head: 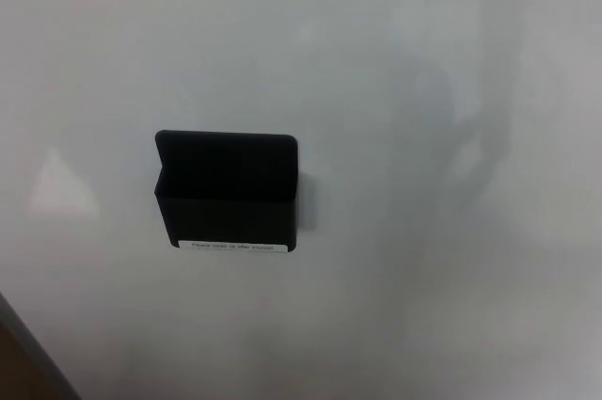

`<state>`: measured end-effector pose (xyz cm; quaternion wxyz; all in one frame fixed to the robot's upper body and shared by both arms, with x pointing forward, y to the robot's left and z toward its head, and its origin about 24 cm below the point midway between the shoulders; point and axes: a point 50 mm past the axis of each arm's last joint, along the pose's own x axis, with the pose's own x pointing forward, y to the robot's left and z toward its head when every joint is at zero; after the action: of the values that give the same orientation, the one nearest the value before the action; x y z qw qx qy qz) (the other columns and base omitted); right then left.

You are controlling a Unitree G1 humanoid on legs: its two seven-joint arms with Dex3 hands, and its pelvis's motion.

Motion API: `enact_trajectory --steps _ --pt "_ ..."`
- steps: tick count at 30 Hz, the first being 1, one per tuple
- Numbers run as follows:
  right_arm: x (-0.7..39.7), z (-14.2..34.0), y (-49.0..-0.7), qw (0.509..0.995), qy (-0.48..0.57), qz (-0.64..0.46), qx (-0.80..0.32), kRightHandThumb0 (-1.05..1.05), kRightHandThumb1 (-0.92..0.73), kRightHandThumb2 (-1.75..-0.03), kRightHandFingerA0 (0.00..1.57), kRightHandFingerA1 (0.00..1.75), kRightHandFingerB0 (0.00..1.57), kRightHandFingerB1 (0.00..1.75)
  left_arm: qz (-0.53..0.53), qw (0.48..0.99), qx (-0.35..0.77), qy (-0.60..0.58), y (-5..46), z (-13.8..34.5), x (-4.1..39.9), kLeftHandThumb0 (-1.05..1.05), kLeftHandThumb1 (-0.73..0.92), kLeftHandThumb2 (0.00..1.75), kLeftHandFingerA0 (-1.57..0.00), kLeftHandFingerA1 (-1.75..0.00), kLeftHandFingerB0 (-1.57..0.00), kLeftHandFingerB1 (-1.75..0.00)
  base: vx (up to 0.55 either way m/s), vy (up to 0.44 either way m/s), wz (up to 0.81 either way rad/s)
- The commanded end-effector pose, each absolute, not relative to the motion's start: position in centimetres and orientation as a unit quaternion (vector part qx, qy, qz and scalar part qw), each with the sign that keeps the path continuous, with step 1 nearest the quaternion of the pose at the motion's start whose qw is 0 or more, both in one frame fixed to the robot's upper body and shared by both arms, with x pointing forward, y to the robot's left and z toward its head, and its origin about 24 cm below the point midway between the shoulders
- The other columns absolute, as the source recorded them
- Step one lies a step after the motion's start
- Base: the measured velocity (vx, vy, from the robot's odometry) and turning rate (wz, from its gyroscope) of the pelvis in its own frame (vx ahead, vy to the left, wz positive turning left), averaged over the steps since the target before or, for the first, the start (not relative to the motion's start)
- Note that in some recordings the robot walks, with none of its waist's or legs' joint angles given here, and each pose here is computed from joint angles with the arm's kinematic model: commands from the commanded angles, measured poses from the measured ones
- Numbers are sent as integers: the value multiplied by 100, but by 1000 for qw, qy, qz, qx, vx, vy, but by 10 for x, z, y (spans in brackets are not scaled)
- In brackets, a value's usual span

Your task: A magnetic marker holder is on the left hand side of the white board, the robot put the index and middle finger into the opening of the container and pull off the magnetic holder and hand it to a human on the left hand side.

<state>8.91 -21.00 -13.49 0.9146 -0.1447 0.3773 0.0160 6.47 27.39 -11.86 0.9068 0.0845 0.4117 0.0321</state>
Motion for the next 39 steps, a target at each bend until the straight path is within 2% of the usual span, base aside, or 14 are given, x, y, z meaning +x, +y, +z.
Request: enact_trajectory --steps 1,9,13,15,16,19,20,21,22,28,31,32,37,39 --pt "120 -94 -202 984 138 -15 -109 -54 -74 -62 61 45 30 32 -9 985 80 152 286 -56 97 -59 42 75 -36 -46 -29 -42 0 0 0" --pt "125 -94 -197 986 128 -6 -108 -57 -75 -63 61 45 30 33 -63 987 135 66 290 -11 123 -53 50 55 -39 -34 -37 -32 0 0 0" --pt "125 -96 -199 984 133 -6 -114 -57 -75 -63 61 45 31 33 -101 971 214 6 285 22 133 -66 44 78 -35 -45 -29 -43 0 0 0" --pt "125 -97 -199 984 135 -7 -112 -58 -75 -62 61 45 31 33 -115 967 228 -7 284 34 137 -69 55 58 -54 -37 -33 -31 0 0 0" --pt "125 -98 -199 983 138 -6 -117 -59 -76 -63 61 45 31 33 -128 962 242 -28 281 50 140 -73 46 82 -67 -56 -26 -42 0 0 0" --pt "121 -100 -200 982 144 -5 -124 -60 -76 -63 61 45 31 33 -139 953 268 -40 278 63 141 -76 49 85 -93 -71 -25 -43 0 0 0" --pt "120 -101 -201 981 148 -5 -126 -59 -77 -63 60 45 31 33 -144 948 280 -55 277 70 143 -74 64 60 -49 -39 -34 -31 0 0 0" --pt "119 -102 -201 980 152 -6 -127 -59 -77 -63 60 45 31 33 -149 942 292 -73 274 78 146 -74 64 60 -49 -39 -34 -31 0 0 0" --pt "119 -103 -202 980 155 -7 -127 -57 -77 -63 61 44 31 33 -153 935 307 -86 272 86 149 -75 52 92 -34 -51 -21 -41 0 0 0" --pt "116 -109 -205 977 176 -16 -123 -57 -78 -63 61 45 33 34 -170 902 375 -133 257 115 171 -79 56 63 -39 -38 -35 -33 0 0 0" --pt "116 -111 -204 975 182 -20 -123 -57 -78 -64 62 45 33 34 -181 892 390 -140 250 121 182 -72 47 89 -40 -53 -22 -41 0 0 0" --pt "117 -112 -203 975 183 -20 -124 -57 -78 -64 63 45 33 34 -187 887 399 -140 248 124 186 -73 59 59 -40 -36 -35 -32 0 0 0" --pt "117 -113 -205 973 190 -21 -128 -58 -78 -63 62 45 34 35 -217 864 433 -142 240 133 206 -79 52 65 -38 -38 -31 -33 0 0 0" --pt "117 -114 -206 973 189 -27 -129 -62 -63 -92 57 58 30 48 -233 849 454 -139 237 138 217 -78 48 84 -32 -44 -26 -42 0 0 0"
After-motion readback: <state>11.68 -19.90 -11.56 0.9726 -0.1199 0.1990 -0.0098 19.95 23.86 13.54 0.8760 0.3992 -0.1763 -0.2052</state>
